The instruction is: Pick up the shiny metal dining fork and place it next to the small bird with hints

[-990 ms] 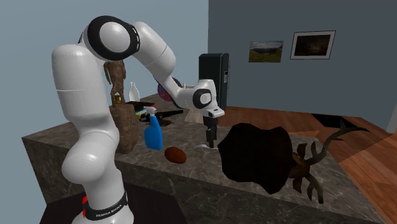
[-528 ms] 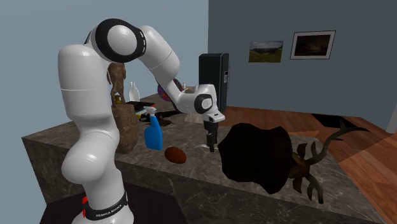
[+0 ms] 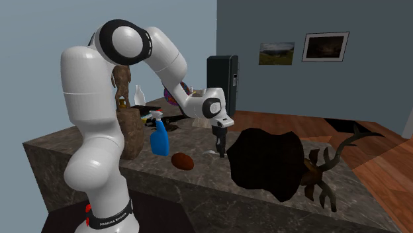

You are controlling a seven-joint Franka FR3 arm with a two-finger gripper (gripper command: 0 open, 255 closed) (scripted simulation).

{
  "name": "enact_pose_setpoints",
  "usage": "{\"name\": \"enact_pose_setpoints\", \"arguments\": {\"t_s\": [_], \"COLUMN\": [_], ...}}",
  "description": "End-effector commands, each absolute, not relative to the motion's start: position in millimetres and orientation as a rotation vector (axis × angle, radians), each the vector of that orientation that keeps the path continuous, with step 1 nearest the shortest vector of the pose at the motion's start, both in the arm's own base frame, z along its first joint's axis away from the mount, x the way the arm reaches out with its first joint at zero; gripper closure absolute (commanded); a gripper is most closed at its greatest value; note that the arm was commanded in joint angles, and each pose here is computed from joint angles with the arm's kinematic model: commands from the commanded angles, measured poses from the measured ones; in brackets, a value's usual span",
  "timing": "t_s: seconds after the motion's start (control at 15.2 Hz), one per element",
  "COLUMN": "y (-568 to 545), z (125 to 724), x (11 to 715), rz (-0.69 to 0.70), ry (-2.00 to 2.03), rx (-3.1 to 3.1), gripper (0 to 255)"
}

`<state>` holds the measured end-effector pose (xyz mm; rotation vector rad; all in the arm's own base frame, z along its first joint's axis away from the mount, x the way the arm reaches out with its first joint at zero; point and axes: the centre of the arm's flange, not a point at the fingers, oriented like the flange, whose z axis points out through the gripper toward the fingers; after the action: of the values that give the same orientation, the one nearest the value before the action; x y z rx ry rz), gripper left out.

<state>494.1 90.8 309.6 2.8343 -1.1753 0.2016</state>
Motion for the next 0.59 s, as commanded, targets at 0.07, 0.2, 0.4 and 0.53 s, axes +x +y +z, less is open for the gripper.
{"name": "enact_pose_setpoints", "arguments": {"t_s": [0.07,0.2,0.4,0.53], "y": [91,91,91,91], "z": [309,309,315,325], "x": [494,494,494,494], "rz": [0.201,0.201,0.201,0.201], "ry": [-1.176,-1.176,-1.176,-1.176], "rx": [2.834,2.834,2.834,2.834], "gripper": [255,255,255,255]}}
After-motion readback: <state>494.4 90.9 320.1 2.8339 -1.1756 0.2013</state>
